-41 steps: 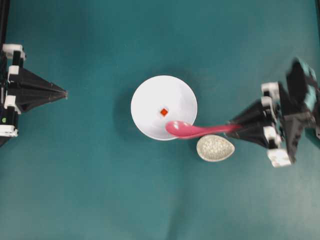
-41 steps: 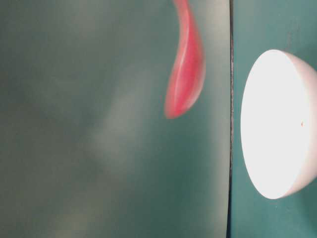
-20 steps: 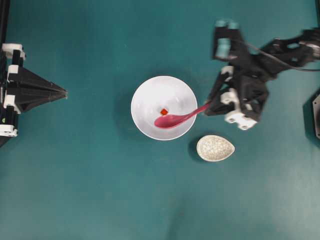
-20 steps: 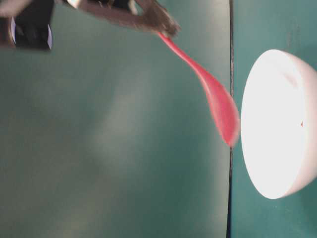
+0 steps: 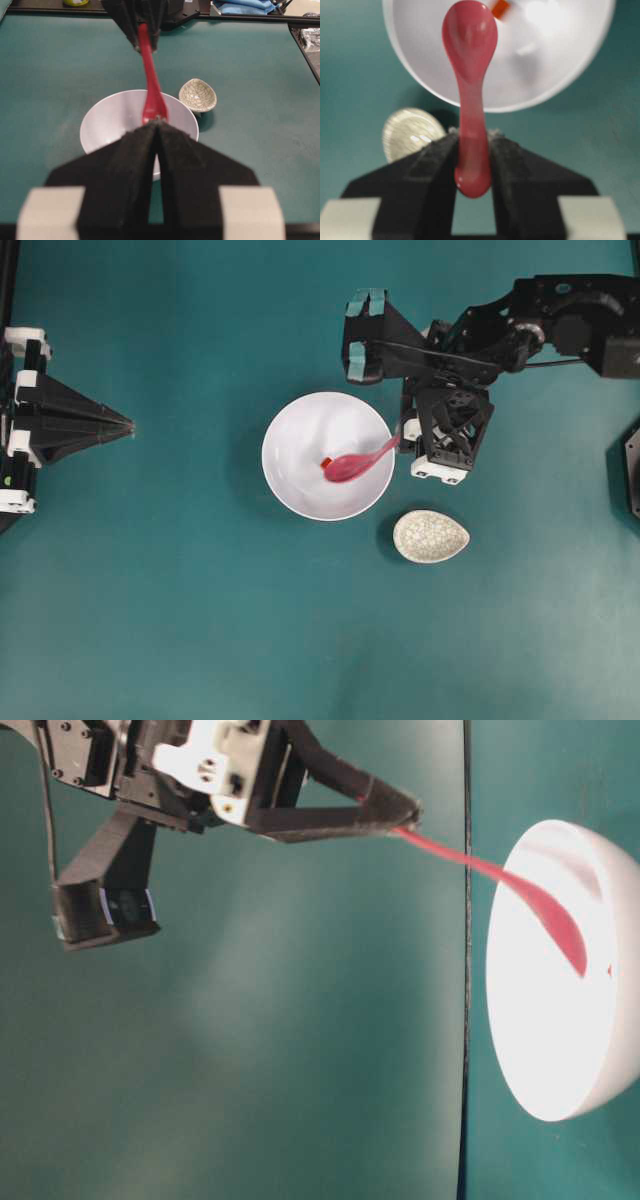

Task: Grip the spoon and scoop the red block from the bowl with right arm.
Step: 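Lower the spoon bowl into the white bowl beside the red cube, then drag the spoon across the bowl floor under the red cube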

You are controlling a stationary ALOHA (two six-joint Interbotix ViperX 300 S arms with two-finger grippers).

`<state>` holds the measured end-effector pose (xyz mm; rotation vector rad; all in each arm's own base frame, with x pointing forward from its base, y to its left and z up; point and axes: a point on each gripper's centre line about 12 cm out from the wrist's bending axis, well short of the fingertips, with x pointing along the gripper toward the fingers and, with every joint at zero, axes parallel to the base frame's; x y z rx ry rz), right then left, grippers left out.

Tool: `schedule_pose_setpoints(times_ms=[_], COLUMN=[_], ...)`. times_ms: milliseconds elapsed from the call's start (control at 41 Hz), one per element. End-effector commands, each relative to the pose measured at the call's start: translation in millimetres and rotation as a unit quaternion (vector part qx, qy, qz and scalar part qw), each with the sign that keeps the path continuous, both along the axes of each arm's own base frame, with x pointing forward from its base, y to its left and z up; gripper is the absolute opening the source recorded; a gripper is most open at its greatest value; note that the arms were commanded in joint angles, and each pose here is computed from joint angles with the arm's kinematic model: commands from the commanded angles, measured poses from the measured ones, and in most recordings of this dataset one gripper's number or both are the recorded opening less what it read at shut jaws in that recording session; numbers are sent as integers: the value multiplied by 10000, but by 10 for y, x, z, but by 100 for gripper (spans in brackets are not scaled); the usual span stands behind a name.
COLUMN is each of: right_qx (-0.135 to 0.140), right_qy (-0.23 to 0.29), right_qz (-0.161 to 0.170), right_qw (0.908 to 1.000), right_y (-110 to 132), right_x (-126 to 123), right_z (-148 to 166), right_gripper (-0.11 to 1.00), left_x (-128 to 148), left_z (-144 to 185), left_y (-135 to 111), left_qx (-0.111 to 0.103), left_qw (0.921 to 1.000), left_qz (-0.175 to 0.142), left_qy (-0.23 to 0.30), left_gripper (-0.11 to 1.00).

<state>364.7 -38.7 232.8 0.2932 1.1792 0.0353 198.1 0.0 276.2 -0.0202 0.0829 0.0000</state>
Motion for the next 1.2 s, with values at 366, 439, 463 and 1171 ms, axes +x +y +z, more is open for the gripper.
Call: schedule_pose_setpoints(times_ms=[366, 439, 463, 1171], right_qx=[-486, -518, -524, -459], right_qy=[188, 102, 81, 134], right_qz=[237, 217, 207, -72], right_qw=[9984, 9984, 9984, 9988], right_y=[66, 52, 48, 23], right_x=[95, 161, 180, 328], right_z=[-73, -103, -118, -168], right_gripper=[25, 25, 25, 25], left_x=[32, 31, 32, 32], left_z=[93, 88, 95, 96], left_y=[3, 3, 3, 3], left_qx=[0, 8, 0, 0], left_qw=[9999, 9999, 9999, 9999], left_qz=[8, 7, 8, 8], left_qy=[-100, -100, -107, -115], left_gripper=[0, 0, 0, 0])
